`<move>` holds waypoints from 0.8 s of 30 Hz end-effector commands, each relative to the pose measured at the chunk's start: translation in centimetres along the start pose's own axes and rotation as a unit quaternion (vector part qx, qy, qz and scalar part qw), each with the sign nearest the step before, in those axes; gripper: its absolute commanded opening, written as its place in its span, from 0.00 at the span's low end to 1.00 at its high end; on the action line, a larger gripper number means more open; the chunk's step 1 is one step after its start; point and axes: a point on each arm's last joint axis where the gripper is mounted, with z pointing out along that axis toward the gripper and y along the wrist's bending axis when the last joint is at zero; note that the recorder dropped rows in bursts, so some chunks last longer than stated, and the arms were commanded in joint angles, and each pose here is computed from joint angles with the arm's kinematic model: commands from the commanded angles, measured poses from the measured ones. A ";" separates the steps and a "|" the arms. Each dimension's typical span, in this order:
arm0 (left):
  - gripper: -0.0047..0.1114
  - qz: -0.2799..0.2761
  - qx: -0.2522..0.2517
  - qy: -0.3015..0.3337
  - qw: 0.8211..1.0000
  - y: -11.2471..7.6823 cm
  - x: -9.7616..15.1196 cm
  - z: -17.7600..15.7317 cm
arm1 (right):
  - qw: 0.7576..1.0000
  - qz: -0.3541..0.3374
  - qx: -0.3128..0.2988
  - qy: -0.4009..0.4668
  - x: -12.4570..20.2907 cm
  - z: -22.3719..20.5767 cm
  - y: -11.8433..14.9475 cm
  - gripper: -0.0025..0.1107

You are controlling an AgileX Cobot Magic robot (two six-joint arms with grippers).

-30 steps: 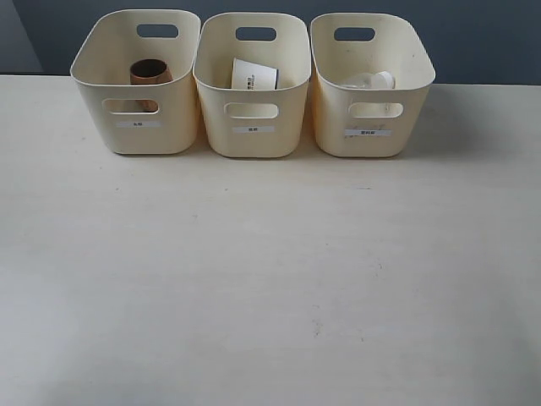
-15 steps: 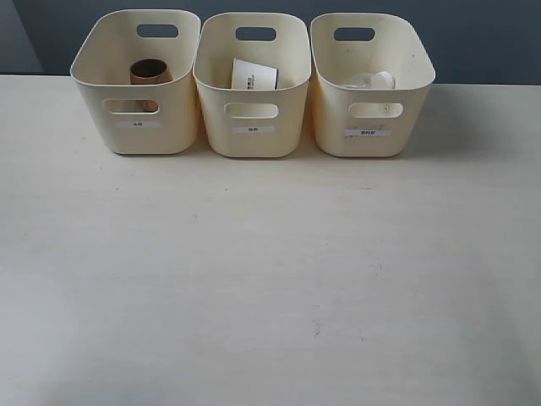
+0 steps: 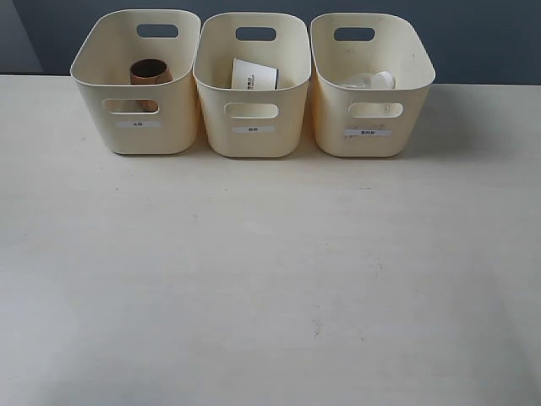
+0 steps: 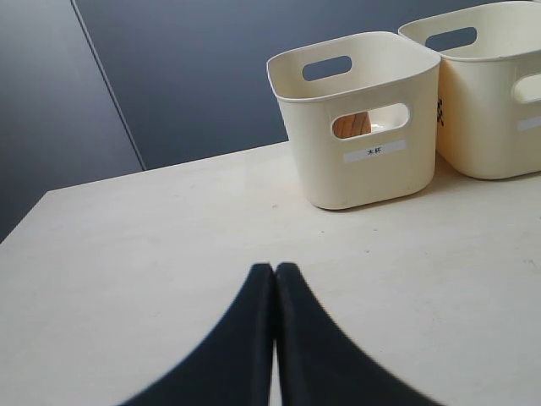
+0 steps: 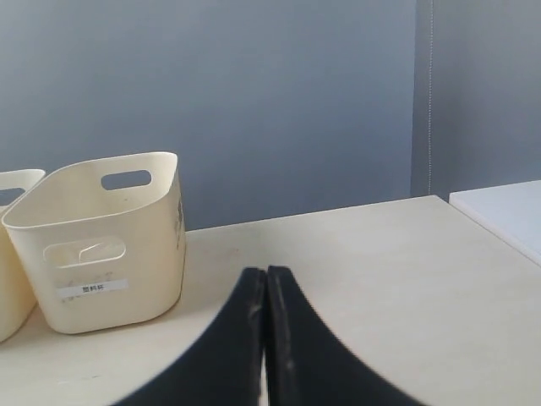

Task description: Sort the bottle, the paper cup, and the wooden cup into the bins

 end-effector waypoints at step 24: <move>0.04 -0.001 0.001 -0.005 1.000 0.0 0.0 0.0 | 0.996 -0.030 -0.036 0.072 1.4 -0.2 0.6 0.02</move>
